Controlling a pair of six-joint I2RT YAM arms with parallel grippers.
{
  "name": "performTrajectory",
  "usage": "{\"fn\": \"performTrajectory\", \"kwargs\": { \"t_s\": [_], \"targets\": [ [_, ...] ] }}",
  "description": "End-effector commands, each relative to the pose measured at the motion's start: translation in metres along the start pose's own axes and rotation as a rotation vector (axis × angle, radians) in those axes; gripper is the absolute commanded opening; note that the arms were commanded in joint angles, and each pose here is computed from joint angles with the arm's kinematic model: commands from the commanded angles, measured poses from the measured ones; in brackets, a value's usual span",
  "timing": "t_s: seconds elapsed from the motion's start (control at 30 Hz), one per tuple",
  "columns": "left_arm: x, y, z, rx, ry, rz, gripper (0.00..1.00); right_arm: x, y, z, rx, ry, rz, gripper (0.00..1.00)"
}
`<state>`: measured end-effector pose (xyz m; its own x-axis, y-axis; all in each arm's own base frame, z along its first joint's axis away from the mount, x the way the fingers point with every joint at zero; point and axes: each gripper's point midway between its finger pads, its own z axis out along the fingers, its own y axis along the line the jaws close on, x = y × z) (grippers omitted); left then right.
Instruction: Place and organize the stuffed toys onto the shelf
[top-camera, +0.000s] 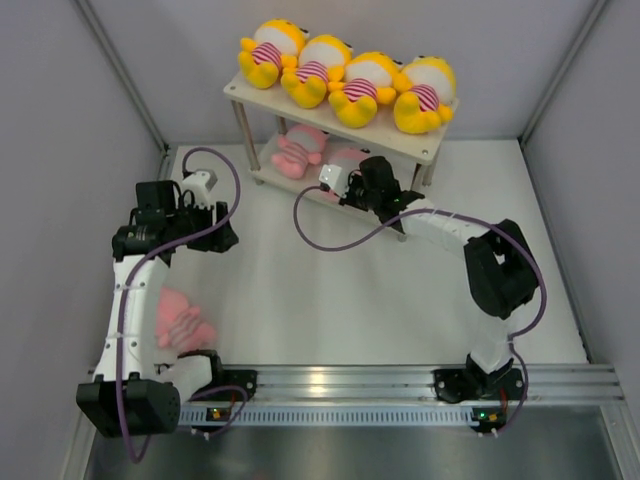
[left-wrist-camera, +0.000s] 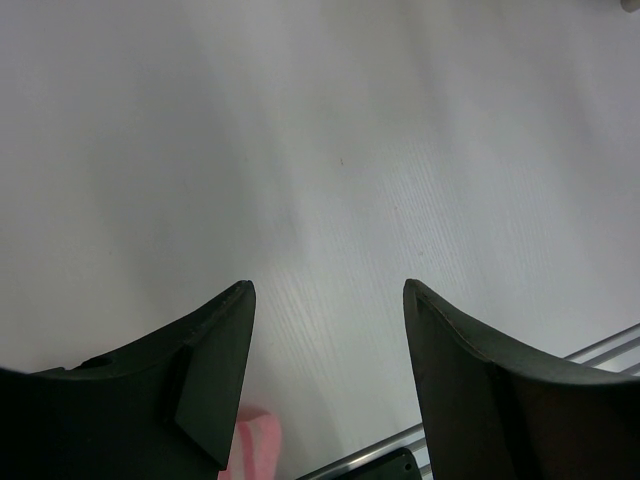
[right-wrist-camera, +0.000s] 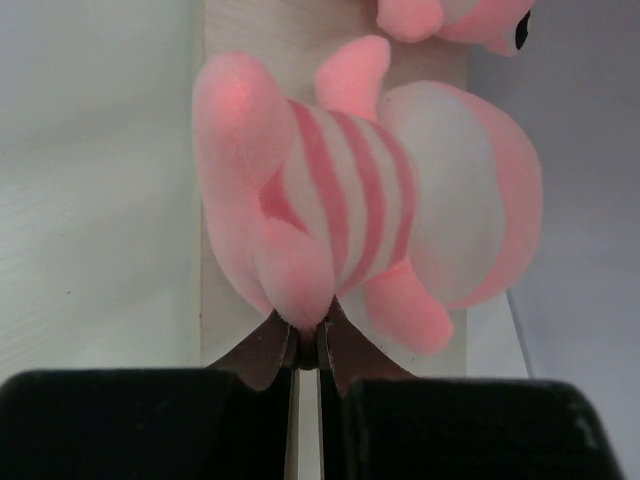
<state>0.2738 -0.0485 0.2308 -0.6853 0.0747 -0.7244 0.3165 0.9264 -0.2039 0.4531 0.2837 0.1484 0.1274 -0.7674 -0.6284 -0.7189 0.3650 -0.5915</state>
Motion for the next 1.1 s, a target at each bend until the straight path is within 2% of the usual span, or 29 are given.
{"fn": "performTrajectory", "kwargs": {
  "t_s": [0.0, 0.23, 0.67, 0.7, 0.73, 0.8, 0.9, 1.07],
  "targets": [
    [0.005, 0.002, 0.002, -0.005, 0.019, 0.016, 0.66, -0.020, -0.023, 0.018, 0.020, -0.119, -0.015, 0.00],
    [0.004, 0.003, 0.005, -0.001, 0.025, 0.012, 0.66, -0.016, -0.023, 0.039, 0.034, -0.139, 0.050, 0.00],
    [0.006, 0.006, 0.008, -0.006, 0.040, 0.014, 0.66, -0.016, -0.019, 0.049, 0.007, -0.147, 0.053, 0.01],
    [0.008, 0.008, 0.009, -0.014, 0.046, 0.017, 0.66, -0.017, -0.018, 0.047, 0.007, -0.147, 0.052, 0.05],
    [0.010, 0.010, 0.010, -0.022, 0.053, 0.018, 0.67, -0.020, -0.018, 0.040, 0.007, -0.158, 0.052, 0.17],
    [0.019, 0.021, 0.012, -0.073, 0.091, 0.032, 0.68, -0.024, -0.021, 0.030, 0.028, -0.173, 0.053, 0.29],
    [0.037, 0.040, 0.017, -0.148, 0.173, 0.052, 0.69, -0.025, -0.024, 0.021, 0.049, -0.169, 0.058, 0.40],
    [0.067, 0.090, 0.003, -0.406, 0.318, 0.145, 0.73, -0.034, -0.026, 0.001, 0.069, -0.179, 0.068, 0.62]
  ]
}}
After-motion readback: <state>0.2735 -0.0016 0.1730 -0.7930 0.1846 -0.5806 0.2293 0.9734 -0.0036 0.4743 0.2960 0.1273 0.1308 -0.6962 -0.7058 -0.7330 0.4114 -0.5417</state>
